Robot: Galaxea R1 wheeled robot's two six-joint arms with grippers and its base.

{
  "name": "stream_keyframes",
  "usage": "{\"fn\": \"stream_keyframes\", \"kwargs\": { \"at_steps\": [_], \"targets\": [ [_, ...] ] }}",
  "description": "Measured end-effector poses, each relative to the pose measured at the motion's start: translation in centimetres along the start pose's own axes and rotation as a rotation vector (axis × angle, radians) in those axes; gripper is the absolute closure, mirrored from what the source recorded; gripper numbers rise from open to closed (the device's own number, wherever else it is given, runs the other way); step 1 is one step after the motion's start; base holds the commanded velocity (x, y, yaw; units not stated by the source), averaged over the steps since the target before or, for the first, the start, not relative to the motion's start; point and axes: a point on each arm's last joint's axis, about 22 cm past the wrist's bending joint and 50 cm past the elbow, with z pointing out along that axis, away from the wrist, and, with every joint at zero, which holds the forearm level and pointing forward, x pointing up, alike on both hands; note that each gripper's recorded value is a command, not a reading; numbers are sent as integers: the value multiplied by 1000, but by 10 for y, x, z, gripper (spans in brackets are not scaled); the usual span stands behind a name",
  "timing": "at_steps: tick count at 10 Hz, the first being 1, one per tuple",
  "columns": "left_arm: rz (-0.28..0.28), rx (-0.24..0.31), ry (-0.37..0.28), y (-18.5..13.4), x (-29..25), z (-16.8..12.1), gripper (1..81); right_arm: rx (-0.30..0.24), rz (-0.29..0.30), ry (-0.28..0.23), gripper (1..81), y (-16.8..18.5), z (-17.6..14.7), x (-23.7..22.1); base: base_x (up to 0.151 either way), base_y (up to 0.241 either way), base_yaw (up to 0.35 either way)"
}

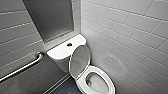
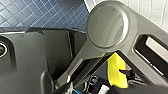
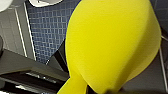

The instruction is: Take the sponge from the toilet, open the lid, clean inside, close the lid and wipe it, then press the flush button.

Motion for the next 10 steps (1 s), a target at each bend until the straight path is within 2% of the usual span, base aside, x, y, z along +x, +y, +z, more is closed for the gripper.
{"fn": "stream_keyframes", "kwargs": {
  "at_steps": [1, 3, 4, 6, 8, 9, 10],
  "targets": [
    [-7, 4, -15, -6, -14, 11, 10, -18, 14, 3, 811, 8, -7, -6, 0, 0, 0],
    [-16, 36, -37, -26, -33, 24, 10, -37, -2, 6, 811, 14, -13, -34, 0, 0, 0],
    [-29, 26, -54, -23, -48, 32, 10, -51, -3, 25, 811, 13, -14, -38, 0, 0, 0],
    [-33, 15, -75, -20, -68, 41, 10, -39, 17, 68, 811, -4, -19, -32, 0, 0, 0],
    [-38, 41, -84, -34, -77, 48, 10, -26, -34, 65, 811, -10, -32, -24, 0, 0, 0],
    [-48, 61, -95, -45, -87, 52, 10, -24, -75, 91, 811, -6, -43, -9, 0, 0, 0],
    [-56, 83, -104, -57, -95, 55, 10, -4, -86, 131, 811, -13, -48, 9, 0, 0, 0]
  ]
}}
